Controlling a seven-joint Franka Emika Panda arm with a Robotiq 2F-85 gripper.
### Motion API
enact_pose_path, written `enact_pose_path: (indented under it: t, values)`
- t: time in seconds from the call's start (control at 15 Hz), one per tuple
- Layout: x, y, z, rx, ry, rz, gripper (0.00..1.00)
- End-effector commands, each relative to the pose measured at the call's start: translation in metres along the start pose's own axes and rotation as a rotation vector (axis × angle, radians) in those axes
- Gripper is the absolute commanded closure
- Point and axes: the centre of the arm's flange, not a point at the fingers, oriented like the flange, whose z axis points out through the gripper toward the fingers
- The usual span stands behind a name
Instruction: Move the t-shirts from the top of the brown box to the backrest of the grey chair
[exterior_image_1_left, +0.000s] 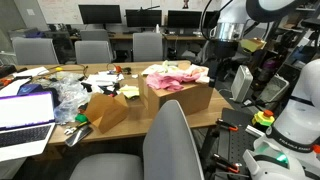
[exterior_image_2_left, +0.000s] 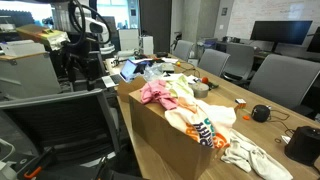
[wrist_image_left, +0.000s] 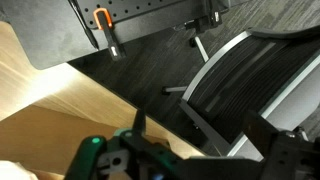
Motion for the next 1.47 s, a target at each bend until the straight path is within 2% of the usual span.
enact_pose_path:
  t: [0.0,0.4,0.93,1.13,1.4]
  values:
    - [0.0,0.0,0.0,0.0,0.0,0.0,0.0]
    - [0.0,0.0,0.0,0.0,0.0,0.0,0.0]
    - [0.068,0.03,-0.03,-0.054,0.028,0.106,0.0]
    - [0.098,0.047,-0.041,-0.033,0.033,0.173,0.0]
    - [0.126,0.09,-0.045,0.007,0.03,0.313,0.0]
